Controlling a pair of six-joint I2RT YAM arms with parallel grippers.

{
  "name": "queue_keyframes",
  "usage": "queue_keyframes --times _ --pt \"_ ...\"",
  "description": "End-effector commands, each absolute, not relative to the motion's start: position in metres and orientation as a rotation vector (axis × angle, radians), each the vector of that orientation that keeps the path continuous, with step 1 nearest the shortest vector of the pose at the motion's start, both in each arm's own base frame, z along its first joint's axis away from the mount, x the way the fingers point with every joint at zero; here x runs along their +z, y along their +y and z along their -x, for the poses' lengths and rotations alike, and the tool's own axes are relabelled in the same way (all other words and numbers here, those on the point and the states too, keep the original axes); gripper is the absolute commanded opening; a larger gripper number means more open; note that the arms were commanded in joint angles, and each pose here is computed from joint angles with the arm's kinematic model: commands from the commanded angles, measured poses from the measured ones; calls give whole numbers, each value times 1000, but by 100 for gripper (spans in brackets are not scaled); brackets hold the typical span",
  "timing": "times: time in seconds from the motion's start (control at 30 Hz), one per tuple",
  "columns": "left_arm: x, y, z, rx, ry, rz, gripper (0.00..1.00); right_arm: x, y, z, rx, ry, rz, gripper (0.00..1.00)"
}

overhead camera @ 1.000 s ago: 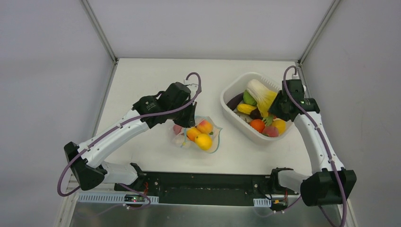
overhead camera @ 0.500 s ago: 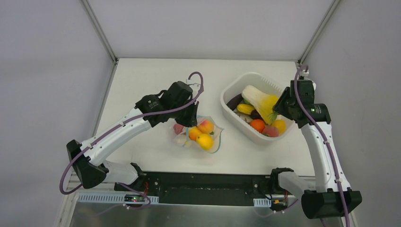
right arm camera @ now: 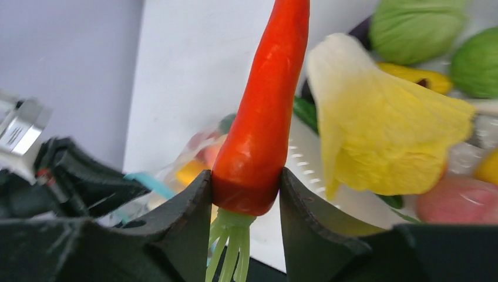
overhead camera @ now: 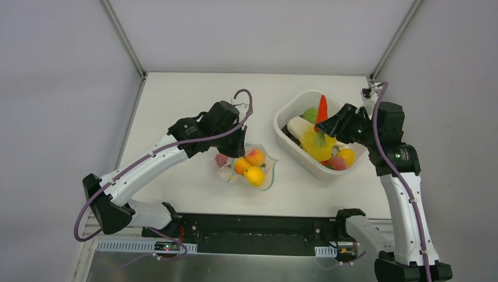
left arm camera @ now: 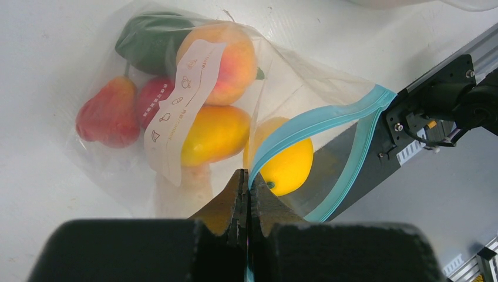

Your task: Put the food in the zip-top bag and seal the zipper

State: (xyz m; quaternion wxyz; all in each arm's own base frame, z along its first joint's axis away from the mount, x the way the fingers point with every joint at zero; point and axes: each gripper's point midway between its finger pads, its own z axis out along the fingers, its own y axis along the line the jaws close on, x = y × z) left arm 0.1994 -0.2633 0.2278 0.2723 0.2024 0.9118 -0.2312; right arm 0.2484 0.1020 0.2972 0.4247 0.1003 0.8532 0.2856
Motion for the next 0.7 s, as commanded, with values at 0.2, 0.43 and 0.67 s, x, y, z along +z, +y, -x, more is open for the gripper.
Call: queue_keyframes --times 0.2,0.43,0.67 --pt "255 -265 -208 -672 2371 -481 0 335 166 -202 1174 1987 199 8" --pt "258 -264 -209 -675 2357 -459 0 333 185 -176 1334 1987 363 6" --pt "260 -263 -215 -669 2331 -408 0 306 206 -157 1388 2136 447 8"
